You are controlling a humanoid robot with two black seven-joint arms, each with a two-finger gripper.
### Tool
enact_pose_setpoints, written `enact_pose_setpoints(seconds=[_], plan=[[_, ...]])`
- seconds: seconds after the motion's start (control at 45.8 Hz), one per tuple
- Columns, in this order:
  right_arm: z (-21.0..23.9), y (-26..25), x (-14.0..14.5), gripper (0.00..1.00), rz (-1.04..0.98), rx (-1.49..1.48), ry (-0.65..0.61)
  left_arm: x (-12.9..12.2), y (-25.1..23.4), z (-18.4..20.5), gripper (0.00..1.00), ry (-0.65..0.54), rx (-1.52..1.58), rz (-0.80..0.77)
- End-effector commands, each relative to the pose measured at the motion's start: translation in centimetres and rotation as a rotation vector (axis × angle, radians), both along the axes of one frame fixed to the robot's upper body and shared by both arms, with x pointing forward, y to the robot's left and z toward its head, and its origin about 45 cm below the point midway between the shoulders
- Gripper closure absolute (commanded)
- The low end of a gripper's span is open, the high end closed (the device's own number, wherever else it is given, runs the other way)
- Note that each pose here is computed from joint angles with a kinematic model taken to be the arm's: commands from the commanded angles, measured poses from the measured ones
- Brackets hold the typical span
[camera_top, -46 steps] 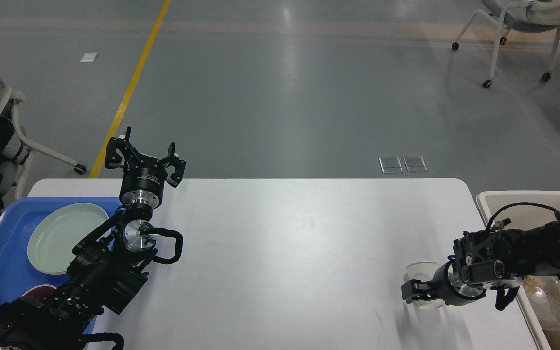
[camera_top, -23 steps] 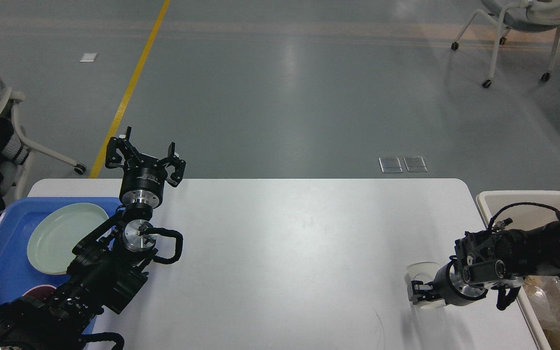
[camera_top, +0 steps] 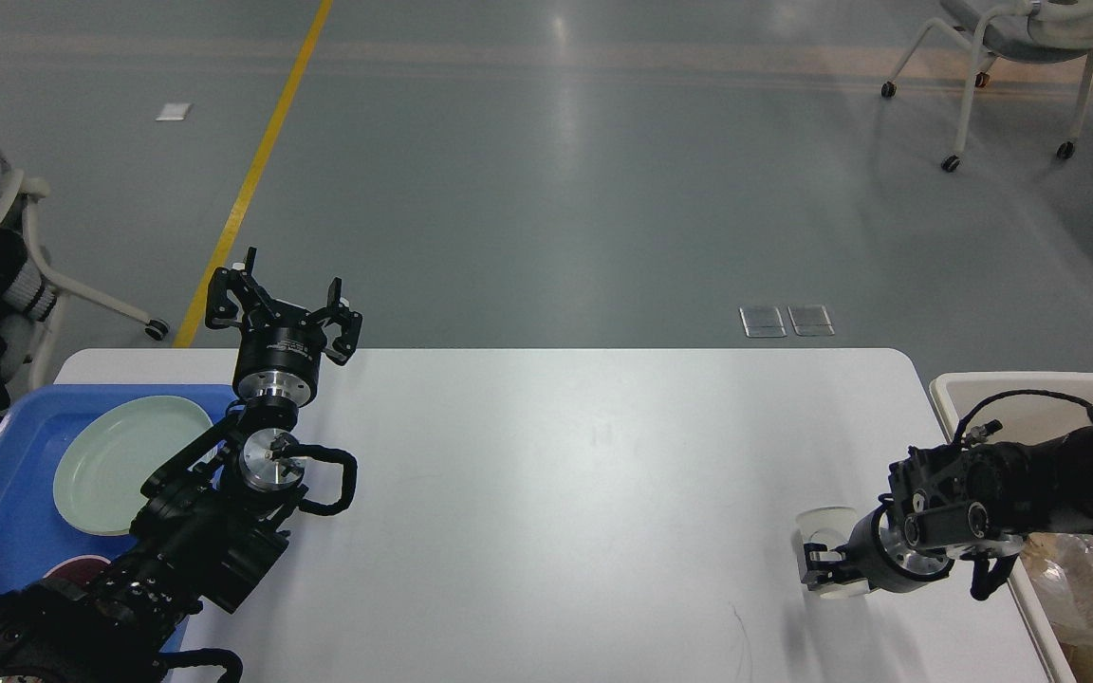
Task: Tidy desktop
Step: 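Grasp the white paper cup with the right gripper, then lift the cup, carry it over the bin and drop it in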
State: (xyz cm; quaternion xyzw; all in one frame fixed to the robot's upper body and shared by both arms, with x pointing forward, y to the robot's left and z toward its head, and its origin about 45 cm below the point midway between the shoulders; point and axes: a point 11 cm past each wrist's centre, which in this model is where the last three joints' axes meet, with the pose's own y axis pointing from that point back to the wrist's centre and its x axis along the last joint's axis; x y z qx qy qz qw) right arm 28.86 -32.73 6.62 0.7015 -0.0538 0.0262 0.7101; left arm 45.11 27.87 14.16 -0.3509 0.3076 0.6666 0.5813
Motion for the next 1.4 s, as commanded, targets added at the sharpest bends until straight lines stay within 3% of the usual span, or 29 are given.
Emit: enact_pose_setpoints(seconds=[0.0, 0.219, 0.481, 0.634, 0.918, 1.115, 1.246, 1.377], plan=[[0.3, 0.0, 0.2, 0.42, 0.000, 0.002, -0.001, 0.0, 0.0, 0.0, 0.00, -0.001, 0.000, 0.000], [4.7, -1.3, 3.3, 0.42, -0.031, 0.004, -0.045, 0.0, 0.0, 0.0, 0.00, -0.001, 0.000, 0.000], [17.5, -1.6, 9.4, 0.42, -0.064, 0.065, -0.136, 0.0, 0.0, 0.0, 0.00, 0.001, 0.000, 0.000], [26.2, -0.3, 10.9, 0.42, -0.043, 0.116, -0.191, 0.0, 0.0, 0.0, 0.00, -0.001, 0.000, 0.000], [39.7, 4.5, 8.7, 0.42, 0.095, 0.246, -0.206, 0.0, 0.0, 0.0, 0.00, 0.001, 0.000, 0.000], [46.9, 8.6, 7.6, 0.42, 0.225, 0.345, -0.371, 0.0, 0.0, 0.0, 0.00, -0.001, 0.000, 0.000], [49.3, 10.3, 7.0, 0.42, 0.265, 0.409, -0.422, 0.0, 0.0, 0.0, 0.00, -0.001, 0.000, 0.000], [47.7, 9.2, 7.8, 0.43, 0.236, 0.358, -0.392, 0.0, 0.0, 0.0, 0.00, -0.001, 0.000, 0.000]])
